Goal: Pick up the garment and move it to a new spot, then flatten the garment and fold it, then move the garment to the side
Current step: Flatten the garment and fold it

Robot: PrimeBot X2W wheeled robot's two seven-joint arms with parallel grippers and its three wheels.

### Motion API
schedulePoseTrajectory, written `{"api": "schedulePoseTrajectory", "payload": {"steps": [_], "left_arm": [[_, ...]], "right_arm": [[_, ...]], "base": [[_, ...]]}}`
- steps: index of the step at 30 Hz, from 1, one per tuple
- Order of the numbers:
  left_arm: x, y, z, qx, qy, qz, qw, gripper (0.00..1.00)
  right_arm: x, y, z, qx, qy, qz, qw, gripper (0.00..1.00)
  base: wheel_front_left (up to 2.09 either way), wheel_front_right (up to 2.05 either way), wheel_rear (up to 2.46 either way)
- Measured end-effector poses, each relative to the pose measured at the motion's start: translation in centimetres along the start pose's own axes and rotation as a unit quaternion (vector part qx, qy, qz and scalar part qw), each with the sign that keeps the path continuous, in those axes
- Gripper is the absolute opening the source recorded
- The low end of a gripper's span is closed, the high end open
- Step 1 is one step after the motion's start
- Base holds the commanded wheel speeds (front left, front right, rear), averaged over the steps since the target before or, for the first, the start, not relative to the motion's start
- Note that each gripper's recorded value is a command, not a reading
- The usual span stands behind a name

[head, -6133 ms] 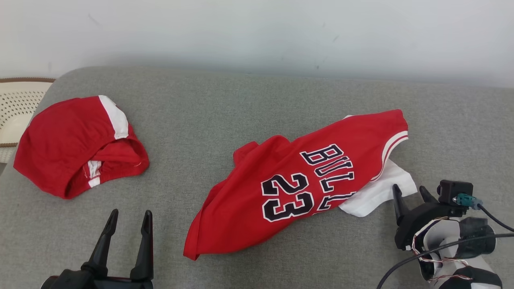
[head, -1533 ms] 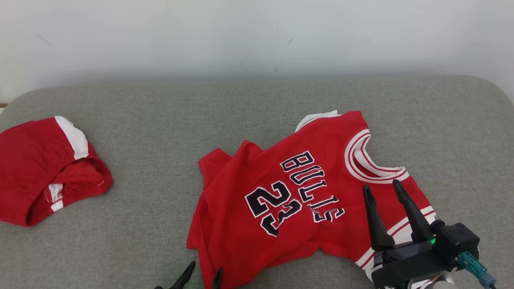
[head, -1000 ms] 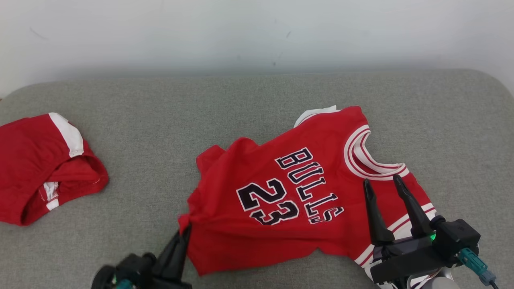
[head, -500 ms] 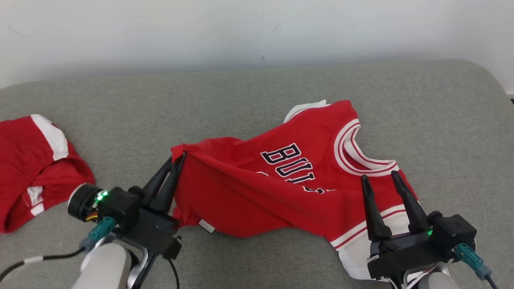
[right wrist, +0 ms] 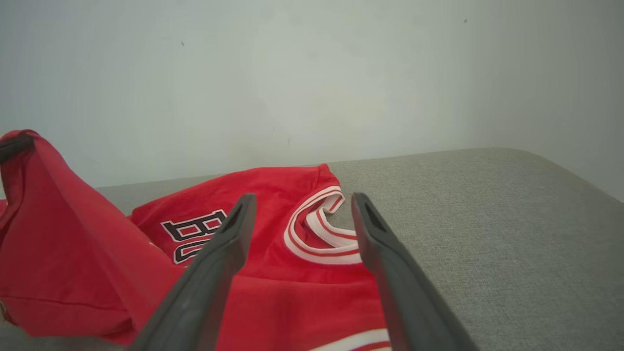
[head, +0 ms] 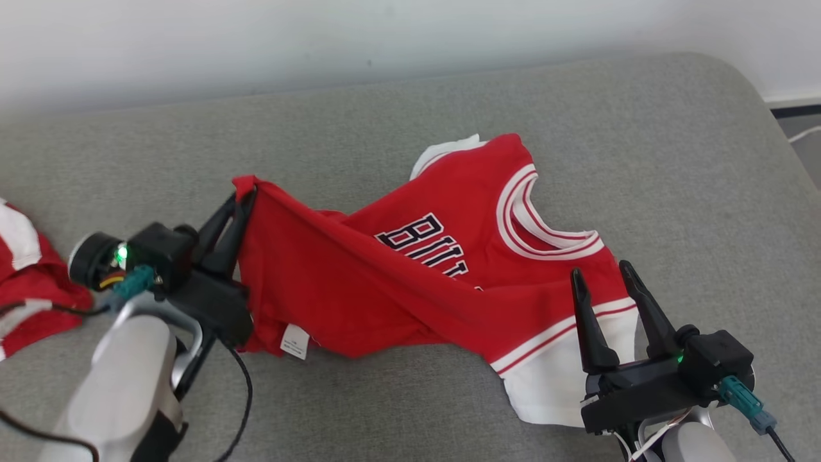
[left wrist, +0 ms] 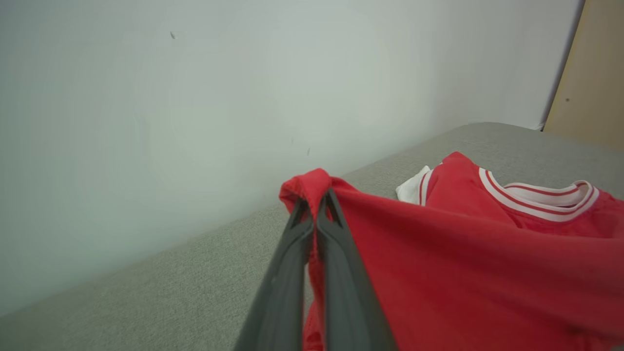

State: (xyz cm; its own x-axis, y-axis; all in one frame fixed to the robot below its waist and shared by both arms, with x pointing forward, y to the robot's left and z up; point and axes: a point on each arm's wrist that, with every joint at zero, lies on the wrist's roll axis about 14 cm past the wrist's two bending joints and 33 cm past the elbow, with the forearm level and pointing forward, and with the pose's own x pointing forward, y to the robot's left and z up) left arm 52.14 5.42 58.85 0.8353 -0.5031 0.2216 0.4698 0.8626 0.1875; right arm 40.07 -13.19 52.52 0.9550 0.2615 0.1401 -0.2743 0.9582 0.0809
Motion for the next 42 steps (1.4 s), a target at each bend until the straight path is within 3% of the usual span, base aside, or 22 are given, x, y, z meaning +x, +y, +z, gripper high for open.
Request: {"api": "schedulePoseTrajectory", "payload": {"steps": [9, 11, 13, 14, 29, 42], "left_arm": [[2.9, 1.4, -2.1, -0.002, 0.031, 0.000, 1.000, 0.03], [3.3, 1.7, -2.3, -0.012, 0.033, 0.004, 0.999, 0.22], [3.1, 2.0, -3.0, -0.011, 0.044, 0.008, 0.999, 0.52], [3.0, 2.1, -3.3, -0.013, 0.049, 0.010, 0.999, 1.00], [-1.9, 1.6, -3.4, -0.056, 0.043, 0.058, 0.996, 1.00], [-5.4, -1.9, -3.9, -0.081, 0.043, 0.054, 0.994, 1.00]], "right_arm": [[0.0, -1.1, -0.6, -0.008, 0.011, -0.013, 1.000, 1.00], [0.0, -1.2, -0.9, -0.008, 0.014, -0.015, 1.000, 1.00], [0.0, -1.2, -1.3, -0.008, 0.021, -0.014, 1.000, 1.00], [0.1, -1.2, -1.3, -0.009, 0.021, -0.013, 1.000, 1.00], [1.4, 0.4, -1.2, -0.001, 0.014, 0.014, 1.000, 1.00], [1.5, 1.0, -1.1, 0.003, 0.012, 0.021, 1.000, 1.00]], "base": [[0.00, 0.00, 0.00], [0.00, 0.00, 0.00], [0.00, 0.00, 0.00], [0.00, 0.00, 0.00], [0.00, 0.00, 0.00], [0.00, 0.00, 0.00]]}}
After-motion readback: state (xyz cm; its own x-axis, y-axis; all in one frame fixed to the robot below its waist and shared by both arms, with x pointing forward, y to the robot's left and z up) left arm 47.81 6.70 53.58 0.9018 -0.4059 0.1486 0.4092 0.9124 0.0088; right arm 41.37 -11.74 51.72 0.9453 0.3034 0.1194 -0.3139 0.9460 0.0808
